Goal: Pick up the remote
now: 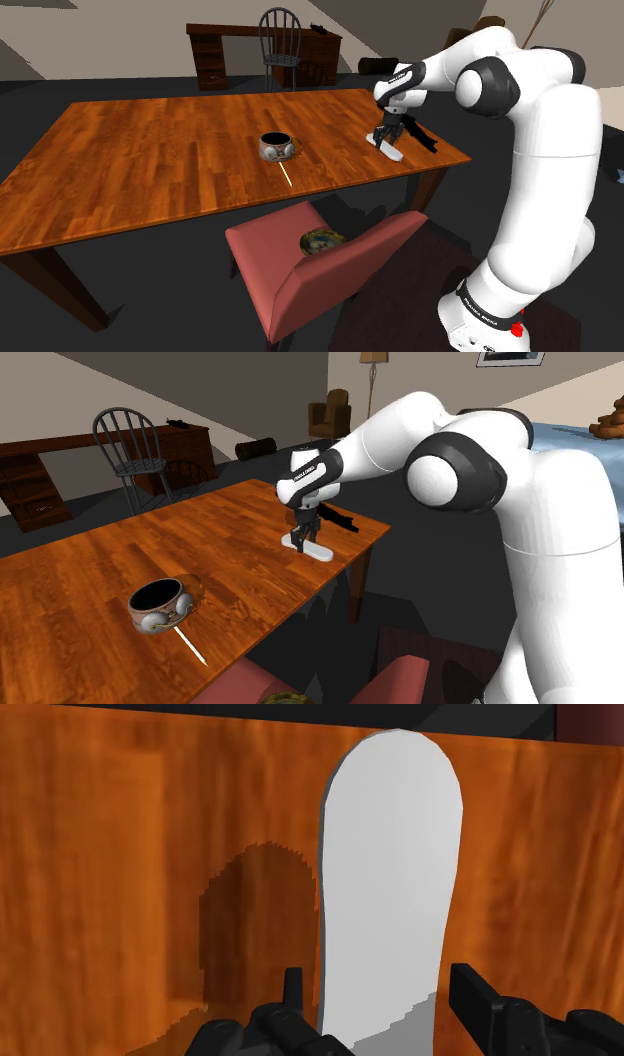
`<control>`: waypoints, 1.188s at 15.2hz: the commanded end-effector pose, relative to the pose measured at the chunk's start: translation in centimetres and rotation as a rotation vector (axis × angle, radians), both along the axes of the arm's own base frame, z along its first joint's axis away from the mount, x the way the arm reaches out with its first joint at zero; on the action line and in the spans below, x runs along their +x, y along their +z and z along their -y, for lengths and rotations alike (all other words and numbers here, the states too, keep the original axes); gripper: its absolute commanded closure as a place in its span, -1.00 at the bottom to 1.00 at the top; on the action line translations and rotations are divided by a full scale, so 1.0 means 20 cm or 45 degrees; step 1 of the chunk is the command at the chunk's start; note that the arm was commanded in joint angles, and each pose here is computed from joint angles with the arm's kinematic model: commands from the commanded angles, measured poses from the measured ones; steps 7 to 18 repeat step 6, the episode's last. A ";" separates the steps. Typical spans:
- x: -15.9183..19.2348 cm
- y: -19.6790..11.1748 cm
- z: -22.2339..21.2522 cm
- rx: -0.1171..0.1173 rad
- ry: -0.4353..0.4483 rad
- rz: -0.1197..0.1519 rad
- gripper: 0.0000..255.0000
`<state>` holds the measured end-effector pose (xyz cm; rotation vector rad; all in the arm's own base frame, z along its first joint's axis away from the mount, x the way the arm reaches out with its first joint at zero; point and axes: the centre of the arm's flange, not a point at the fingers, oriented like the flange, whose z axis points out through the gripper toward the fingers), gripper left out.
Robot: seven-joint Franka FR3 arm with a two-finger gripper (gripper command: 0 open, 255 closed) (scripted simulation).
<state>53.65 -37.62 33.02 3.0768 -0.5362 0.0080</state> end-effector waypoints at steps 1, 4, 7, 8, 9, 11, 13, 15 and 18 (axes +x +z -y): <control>0.00 0.06 0.00 0.000 0.000 0.000 1.00; 0.00 0.14 0.00 0.000 0.000 0.000 1.00; 0.00 0.14 0.00 0.000 0.000 0.000 1.00; 0.00 0.14 0.00 0.000 0.000 0.000 1.00; 0.00 0.14 0.00 0.000 0.000 0.000 1.00; 0.00 0.14 0.00 0.000 0.000 0.000 1.00; 0.00 0.14 0.00 0.000 0.000 0.000 1.00; 0.00 0.14 0.00 0.000 0.000 0.000 1.00; 0.00 0.14 0.00 0.000 0.000 0.000 1.00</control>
